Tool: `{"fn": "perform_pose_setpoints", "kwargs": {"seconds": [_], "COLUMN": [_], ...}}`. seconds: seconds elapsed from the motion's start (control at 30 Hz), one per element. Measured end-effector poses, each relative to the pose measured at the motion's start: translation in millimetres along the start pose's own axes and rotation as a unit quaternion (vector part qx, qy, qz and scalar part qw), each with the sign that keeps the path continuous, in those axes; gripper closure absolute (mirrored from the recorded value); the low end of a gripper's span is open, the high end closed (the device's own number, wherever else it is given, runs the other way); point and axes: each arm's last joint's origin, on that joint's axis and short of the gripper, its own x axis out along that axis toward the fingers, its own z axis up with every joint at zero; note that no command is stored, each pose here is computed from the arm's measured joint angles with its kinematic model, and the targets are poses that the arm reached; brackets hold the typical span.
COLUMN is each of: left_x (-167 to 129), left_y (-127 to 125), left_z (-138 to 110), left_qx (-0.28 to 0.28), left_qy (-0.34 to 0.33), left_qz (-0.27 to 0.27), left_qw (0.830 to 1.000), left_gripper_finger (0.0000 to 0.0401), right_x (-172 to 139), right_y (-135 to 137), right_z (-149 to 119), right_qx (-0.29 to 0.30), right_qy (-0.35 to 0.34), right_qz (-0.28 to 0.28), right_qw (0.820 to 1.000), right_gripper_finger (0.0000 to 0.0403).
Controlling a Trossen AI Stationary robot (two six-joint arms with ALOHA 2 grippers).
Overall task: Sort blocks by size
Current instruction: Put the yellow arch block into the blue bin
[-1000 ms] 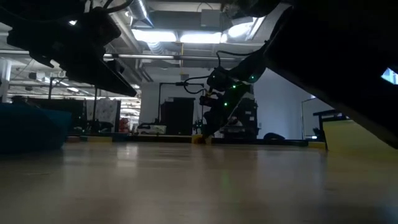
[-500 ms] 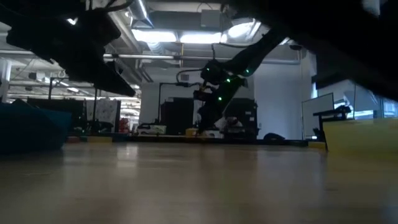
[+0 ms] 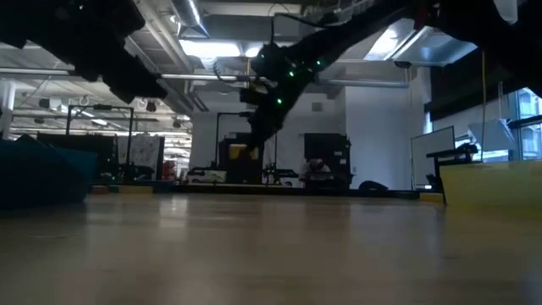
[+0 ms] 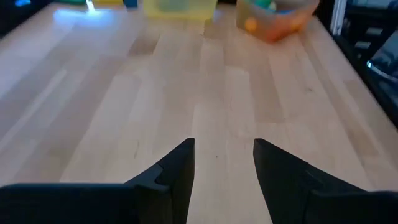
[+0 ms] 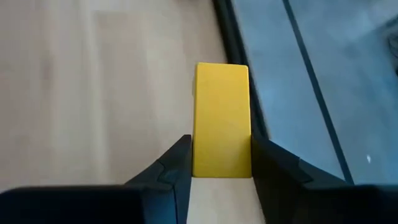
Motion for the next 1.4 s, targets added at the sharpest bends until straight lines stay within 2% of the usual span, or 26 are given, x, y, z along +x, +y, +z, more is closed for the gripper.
{"fn": "perform_pose_setpoints", "kwargs": {"seconds": [0.3, 0.47, 0.63, 0.9, 1.1, 1.27, 1.4], "left_x": [-27, -45, -62, -78, -83, -84, -84], "left_y": [10, 15, 18, 21, 21, 21, 21], "left_z": [15, 22, 30, 33, 35, 36, 35], "left_qx": [-0.007, -0.007, 0.001, 0.034, 0.046, 0.045, 0.044], "left_qy": [-0.096, -0.147, -0.194, -0.227, -0.242, -0.246, -0.245], "left_qz": [0.110, 0.148, 0.146, 0.151, 0.154, 0.155, 0.154], "left_qw": [0.989, 0.978, 0.970, 0.961, 0.957, 0.956, 0.956], "left_gripper_finger": [0.0253, 0.0253, 0.0253, 0.0253, 0.0253, 0.0253, 0.0253], "right_x": [-13, -19, -26, -23, -12, 5, 16], "right_y": [55, 81, 102, 130, 152, 174, 196], "right_z": [33, 44, 55, 71, 77, 74, 72], "right_qx": [-0.042, -0.061, -0.073, -0.072, -0.057, -0.044, -0.048], "right_qy": [-0.063, -0.088, -0.133, -0.222, -0.279, -0.311, -0.344], "right_qz": [0.056, 0.084, 0.106, 0.148, 0.158, 0.203, 0.210], "right_qw": [0.996, 0.991, 0.983, 0.961, 0.945, 0.927, 0.914], "right_gripper_finger": [0.0263, 0.0262, 0.0262, 0.0261, 0.0261, 0.0261, 0.0261]}}
